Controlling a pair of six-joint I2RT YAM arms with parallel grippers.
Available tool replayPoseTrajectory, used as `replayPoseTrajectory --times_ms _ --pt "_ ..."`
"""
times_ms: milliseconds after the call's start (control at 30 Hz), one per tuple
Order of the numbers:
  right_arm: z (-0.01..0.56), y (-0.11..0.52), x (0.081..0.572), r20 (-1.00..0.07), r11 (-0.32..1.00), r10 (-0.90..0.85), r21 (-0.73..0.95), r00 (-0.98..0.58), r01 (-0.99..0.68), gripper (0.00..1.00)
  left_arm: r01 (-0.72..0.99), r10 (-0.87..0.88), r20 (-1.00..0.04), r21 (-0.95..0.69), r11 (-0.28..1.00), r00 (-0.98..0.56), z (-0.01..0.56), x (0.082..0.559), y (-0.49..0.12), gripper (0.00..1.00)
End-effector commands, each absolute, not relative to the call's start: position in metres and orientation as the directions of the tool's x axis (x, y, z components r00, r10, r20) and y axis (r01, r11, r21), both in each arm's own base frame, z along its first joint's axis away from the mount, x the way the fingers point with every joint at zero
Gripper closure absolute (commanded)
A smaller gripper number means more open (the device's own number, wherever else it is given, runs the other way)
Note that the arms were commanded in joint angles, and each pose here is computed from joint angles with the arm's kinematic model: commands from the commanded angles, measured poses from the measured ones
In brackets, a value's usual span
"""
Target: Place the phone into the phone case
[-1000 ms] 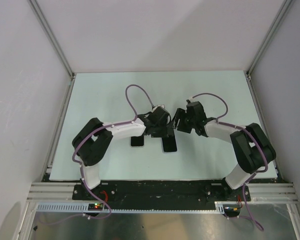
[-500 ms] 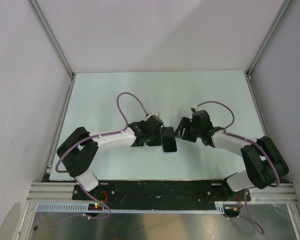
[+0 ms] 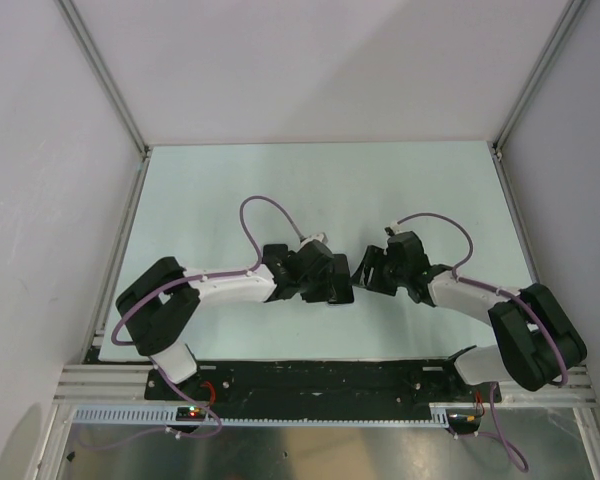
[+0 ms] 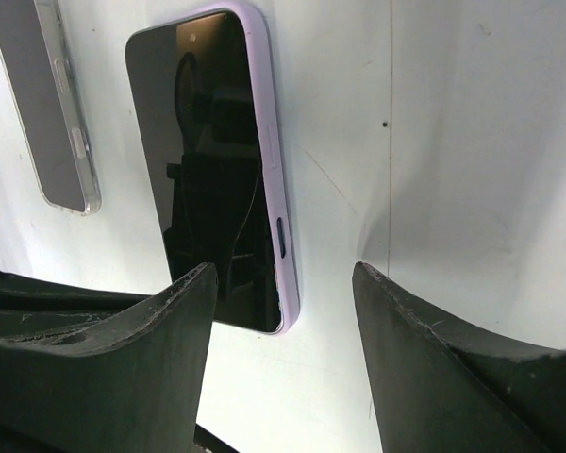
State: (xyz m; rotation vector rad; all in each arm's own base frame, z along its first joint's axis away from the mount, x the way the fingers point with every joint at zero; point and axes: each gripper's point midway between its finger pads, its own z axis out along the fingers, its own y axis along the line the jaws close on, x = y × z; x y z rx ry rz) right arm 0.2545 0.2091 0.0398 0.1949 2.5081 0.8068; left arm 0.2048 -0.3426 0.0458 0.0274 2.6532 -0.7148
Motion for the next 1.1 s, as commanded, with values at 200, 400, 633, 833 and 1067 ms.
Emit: replayPoseTrajectory --times_ms 200,400,633,833,1067 --pt "0.041 0.218 0.254 -0.423 0.803 0.280 0.595 -0.862 -0.032 0.36 0.090 -0.138 -0.414 -0.486 0.869 -0.900 0.053 0.212 -0.339 0.73" --pt "0.038 0.219 0.253 -0.419 0.806 0.275 0.591 -0.865 -0.030 0.36 0.064 -0.153 -0.410 -0.470 0.880 -0.899 0.047 0.213 -0.334 0.71" --pt "0.035 0.221 0.251 -0.415 0.810 0.270 0.586 -0.869 -0.028 0.37 0.060 -0.148 -0.405 -0.458 0.887 -0.903 0.041 0.213 -0.335 0.74" --pt "0.032 0.220 0.250 -0.414 0.814 0.266 0.580 -0.871 -0.028 0.37 0.066 -0.170 -0.444 -0.468 0.881 -0.880 0.056 0.217 -0.329 0.69" --pt "0.030 0.221 0.250 -0.412 0.815 0.263 0.578 -0.872 -0.027 0.37 0.060 -0.169 -0.452 -0.450 0.891 -0.876 0.057 0.217 -0.324 0.71"
